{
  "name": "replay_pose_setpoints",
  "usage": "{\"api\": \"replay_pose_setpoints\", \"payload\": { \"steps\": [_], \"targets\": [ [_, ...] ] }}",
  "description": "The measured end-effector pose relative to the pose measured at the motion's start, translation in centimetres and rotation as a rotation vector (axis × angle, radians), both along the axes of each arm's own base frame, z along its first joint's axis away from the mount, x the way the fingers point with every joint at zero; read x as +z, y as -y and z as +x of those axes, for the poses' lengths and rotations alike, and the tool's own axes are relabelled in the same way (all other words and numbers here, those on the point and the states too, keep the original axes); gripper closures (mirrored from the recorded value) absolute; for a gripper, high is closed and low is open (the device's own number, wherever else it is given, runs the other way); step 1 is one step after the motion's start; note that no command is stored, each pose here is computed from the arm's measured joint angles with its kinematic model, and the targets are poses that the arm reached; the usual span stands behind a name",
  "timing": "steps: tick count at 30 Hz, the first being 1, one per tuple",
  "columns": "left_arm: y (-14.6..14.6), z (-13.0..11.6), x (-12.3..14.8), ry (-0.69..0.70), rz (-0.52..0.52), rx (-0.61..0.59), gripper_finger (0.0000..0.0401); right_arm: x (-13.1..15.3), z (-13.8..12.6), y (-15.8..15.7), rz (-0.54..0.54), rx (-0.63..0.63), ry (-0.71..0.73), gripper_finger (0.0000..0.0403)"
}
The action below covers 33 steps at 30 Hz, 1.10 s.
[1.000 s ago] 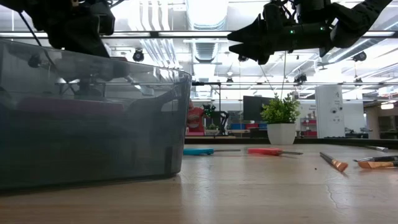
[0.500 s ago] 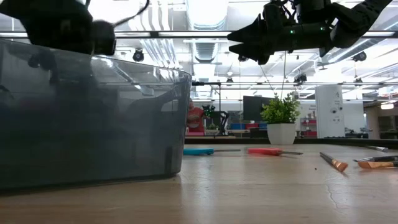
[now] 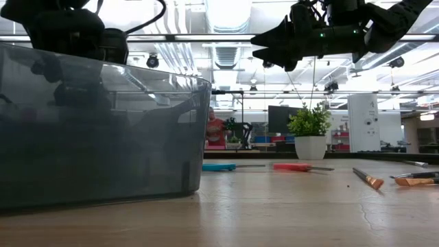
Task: Pick & Place Paint Supplies
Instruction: Put the brown paint bottle into the top transparent bin, then put the top gold paint brush into the black transparent bin
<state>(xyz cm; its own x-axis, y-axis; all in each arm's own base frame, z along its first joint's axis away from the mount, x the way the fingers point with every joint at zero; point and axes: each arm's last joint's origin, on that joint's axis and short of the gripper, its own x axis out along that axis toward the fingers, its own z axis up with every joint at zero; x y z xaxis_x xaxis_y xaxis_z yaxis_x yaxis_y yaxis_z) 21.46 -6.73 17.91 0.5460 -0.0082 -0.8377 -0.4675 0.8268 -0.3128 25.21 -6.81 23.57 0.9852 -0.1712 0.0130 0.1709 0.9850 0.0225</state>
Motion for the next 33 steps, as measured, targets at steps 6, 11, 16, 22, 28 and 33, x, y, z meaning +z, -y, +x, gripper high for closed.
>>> {"api": "replay_pose_setpoints", "payload": {
  "steps": [6,11,16,22,28,33],
  "targets": [
    [0.0,0.0,0.1,0.004,-0.001,0.000,0.0170,0.0,0.0,0.0,0.001,0.000,0.000,0.0092],
    [0.1,0.2,0.2,0.024,-0.006,0.000,0.0169,0.0,0.0,0.0,0.001,0.000,0.000,0.0092],
    [0.1,0.4,0.6,0.071,-0.004,-0.001,0.0168,0.0,0.0,0.0,0.002,0.000,0.000,0.0092],
    [0.0,0.2,1.3,0.117,0.015,-0.003,0.0168,0.0,0.0,0.0,0.000,-0.001,-0.001,0.0092],
    [-0.3,0.1,2.6,0.217,0.077,0.003,0.0168,0.0,0.0,0.0,0.000,0.000,-0.001,0.0092],
    [-1.0,-0.1,3.9,0.338,0.207,0.159,0.0168,0.0,0.0,0.0,0.001,0.000,-0.001,0.0092]
  ]
}}
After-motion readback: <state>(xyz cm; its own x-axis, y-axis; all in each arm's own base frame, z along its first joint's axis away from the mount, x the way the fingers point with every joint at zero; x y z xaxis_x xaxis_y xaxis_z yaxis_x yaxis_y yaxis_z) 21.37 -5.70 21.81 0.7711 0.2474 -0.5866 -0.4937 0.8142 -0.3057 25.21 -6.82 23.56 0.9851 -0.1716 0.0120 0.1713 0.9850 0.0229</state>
